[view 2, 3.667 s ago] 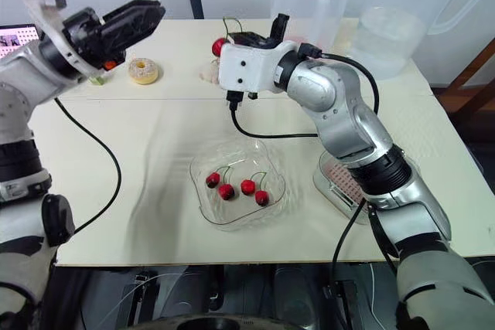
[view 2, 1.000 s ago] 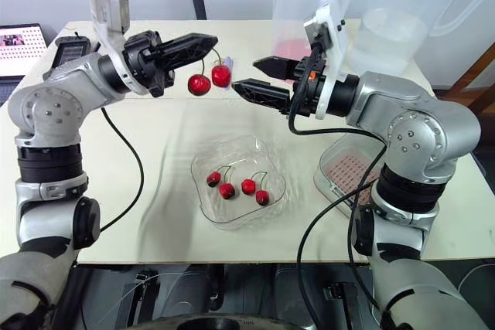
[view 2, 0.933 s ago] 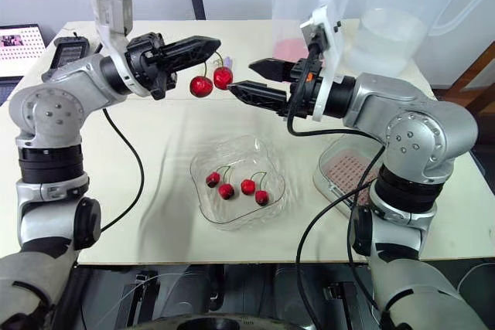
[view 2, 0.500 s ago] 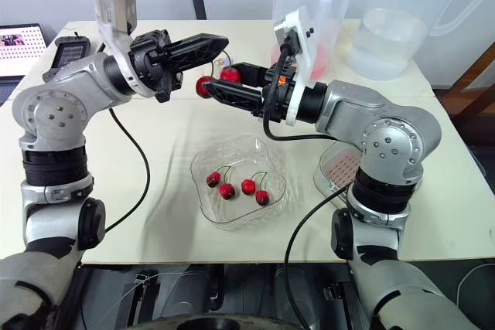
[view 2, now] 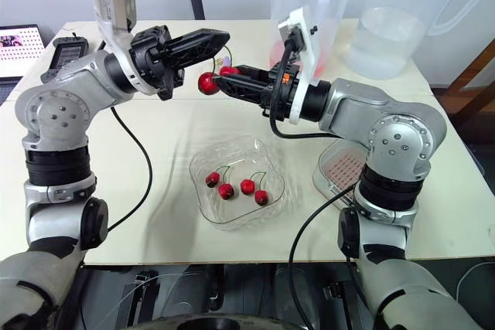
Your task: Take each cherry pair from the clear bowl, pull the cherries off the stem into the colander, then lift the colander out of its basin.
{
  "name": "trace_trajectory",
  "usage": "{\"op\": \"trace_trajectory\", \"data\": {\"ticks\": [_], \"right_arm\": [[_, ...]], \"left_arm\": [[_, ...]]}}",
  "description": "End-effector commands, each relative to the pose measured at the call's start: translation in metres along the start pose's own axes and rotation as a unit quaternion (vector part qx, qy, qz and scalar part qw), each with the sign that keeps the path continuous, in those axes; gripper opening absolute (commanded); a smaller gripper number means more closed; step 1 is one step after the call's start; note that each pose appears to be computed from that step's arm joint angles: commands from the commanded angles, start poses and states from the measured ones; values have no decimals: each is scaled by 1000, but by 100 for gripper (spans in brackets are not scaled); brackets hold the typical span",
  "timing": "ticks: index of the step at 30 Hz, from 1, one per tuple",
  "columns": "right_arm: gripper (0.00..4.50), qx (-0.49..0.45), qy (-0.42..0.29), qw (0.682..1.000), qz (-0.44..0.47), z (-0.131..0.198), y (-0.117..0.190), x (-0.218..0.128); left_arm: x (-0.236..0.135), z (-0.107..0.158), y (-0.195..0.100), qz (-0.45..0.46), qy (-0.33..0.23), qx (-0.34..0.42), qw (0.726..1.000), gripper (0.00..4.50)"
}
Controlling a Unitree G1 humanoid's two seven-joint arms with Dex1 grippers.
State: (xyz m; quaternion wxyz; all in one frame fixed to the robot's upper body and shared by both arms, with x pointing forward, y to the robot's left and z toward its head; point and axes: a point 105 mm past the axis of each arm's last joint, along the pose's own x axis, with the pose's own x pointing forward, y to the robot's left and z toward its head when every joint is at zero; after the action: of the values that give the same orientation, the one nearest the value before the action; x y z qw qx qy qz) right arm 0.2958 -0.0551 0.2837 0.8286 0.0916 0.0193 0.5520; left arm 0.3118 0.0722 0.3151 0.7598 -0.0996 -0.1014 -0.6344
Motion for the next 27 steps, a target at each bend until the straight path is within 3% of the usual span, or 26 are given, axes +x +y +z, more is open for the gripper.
{"op": "trace_trajectory", "data": {"ticks": [1, 9, 12, 18, 23, 27], "right_arm": [[89, -17, -19, 1000, 14, 14, 7, -1], [89, -18, 31, 999, 26, 0, 10, -7], [89, -61, 88, 994, 5, -9, 7, -25], [89, -80, 120, 989, -15, -6, 4, -50], [89, -121, 162, 975, -97, 12, -17, -97], [89, -162, 283, 927, -187, 2, -45, -158]], "left_arm": [[3, 12, -11, -18, -16, 24, 999, 0], [2, 15, -6, -12, -23, 25, 999, 0], [0, 16, -1, 0, -23, 35, 999, 0], [-2, 14, 3, 0, -26, 31, 999, 0], [-2, 11, 2, -9, -25, 25, 999, 0], [-1, 8, 1, -15, -22, 26, 999, 0]]}}
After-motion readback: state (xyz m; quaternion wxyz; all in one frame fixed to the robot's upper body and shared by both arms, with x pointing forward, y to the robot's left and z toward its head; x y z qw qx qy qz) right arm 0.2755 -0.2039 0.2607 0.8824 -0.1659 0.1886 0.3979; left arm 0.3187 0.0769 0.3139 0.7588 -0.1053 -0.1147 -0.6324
